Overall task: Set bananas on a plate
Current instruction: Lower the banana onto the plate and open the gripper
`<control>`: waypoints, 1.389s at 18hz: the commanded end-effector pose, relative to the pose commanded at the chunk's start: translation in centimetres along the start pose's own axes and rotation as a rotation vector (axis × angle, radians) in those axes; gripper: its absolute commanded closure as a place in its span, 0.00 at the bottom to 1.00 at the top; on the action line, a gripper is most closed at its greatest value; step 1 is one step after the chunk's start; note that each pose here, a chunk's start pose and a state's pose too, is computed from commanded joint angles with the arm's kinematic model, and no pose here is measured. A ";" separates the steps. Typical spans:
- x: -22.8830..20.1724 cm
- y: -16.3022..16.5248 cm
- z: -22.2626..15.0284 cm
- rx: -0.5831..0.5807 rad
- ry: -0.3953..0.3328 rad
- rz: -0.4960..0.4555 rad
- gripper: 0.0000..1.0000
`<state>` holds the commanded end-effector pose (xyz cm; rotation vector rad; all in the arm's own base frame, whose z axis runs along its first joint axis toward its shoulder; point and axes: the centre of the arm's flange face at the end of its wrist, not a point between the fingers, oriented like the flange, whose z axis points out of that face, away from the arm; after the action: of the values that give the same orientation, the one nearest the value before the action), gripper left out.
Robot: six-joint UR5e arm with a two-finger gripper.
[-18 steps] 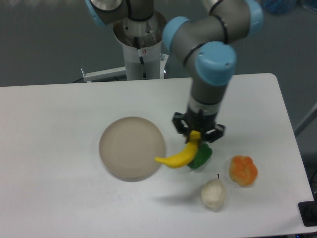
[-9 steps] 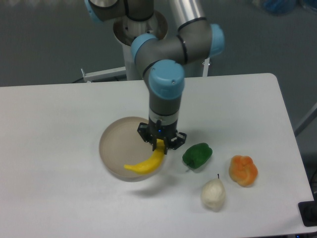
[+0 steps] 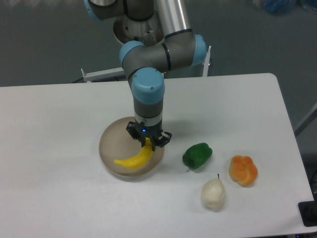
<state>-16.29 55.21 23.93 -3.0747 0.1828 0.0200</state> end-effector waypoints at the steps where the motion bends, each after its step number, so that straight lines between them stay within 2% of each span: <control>1: 0.1 0.1 0.4 -0.006 0.005 0.001 0.65; 13: 1.1 -0.5 3.1 -0.049 0.028 0.022 0.64; 25: 1.2 -0.6 3.6 -0.056 0.034 0.029 0.62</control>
<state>-15.09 55.91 20.31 -3.1297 0.2332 -0.0255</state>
